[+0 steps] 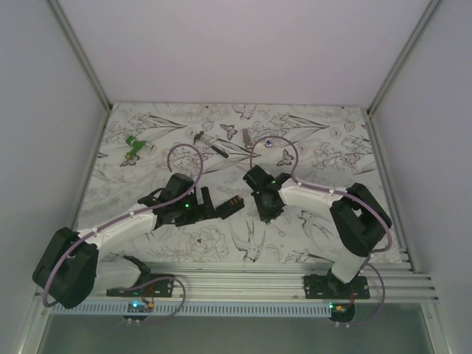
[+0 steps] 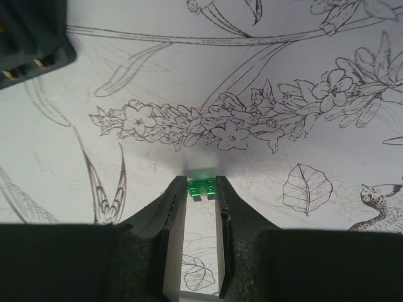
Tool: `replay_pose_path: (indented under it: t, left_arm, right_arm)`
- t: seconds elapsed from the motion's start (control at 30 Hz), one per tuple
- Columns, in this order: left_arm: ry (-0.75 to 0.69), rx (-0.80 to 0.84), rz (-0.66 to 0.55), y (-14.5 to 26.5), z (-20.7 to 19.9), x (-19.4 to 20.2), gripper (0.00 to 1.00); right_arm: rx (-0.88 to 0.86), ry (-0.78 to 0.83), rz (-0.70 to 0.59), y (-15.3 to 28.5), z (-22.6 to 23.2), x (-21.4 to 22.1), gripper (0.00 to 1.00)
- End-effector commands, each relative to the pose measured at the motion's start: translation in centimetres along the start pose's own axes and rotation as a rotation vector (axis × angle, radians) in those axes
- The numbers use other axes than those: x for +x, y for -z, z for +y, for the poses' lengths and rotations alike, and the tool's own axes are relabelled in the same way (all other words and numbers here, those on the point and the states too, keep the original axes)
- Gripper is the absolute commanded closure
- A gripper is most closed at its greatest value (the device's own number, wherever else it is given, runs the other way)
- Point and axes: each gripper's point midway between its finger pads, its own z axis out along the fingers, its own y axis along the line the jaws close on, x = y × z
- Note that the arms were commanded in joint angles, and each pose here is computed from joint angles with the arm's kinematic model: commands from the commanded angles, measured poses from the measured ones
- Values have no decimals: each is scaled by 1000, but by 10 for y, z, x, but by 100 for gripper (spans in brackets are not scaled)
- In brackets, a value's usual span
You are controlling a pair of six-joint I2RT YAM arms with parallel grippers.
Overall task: Snap on the fuse box
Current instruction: Pick up the fuse from the center of the board.
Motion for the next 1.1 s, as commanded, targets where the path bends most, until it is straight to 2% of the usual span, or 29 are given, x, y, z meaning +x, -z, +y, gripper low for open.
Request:
replay_pose_path:
  t: [0.0, 0.1, 0.3, 0.37, 0.5, 0.63, 0.87, 1.07]
  left_arm:
    - [8, 117, -45, 6, -22, -7, 5]
    - [-15, 162, -114, 13, -36, -14, 6]
    - [-108, 247, -336, 37, -70, -27, 10]
    - [-119, 273, -419, 46, -77, -32, 14]
    - [-161, 323, -525, 60, -93, -40, 28]
    - [-253, 373, -550, 68, -120, -40, 37]
    - [-347, 410, -574, 69, -144, -35, 60]
    - [-383, 445, -575, 70, -159, -33, 68]
  right_arm:
    - [-76, -85, -160, 25, 11, -33, 81]
    - [-133, -133, -250, 43, 18, -48, 81]
    - [-318, -269, -450, 93, 38, -79, 81]
    - [-374, -316, -509, 109, 46, -87, 82]
    - [-481, -361, -590, 134, 66, -95, 82]
    - [-552, -380, -609, 146, 79, -97, 82]
    - [-625, -395, -623, 159, 91, -92, 82]
    - [-652, -401, -625, 161, 96, -88, 82]
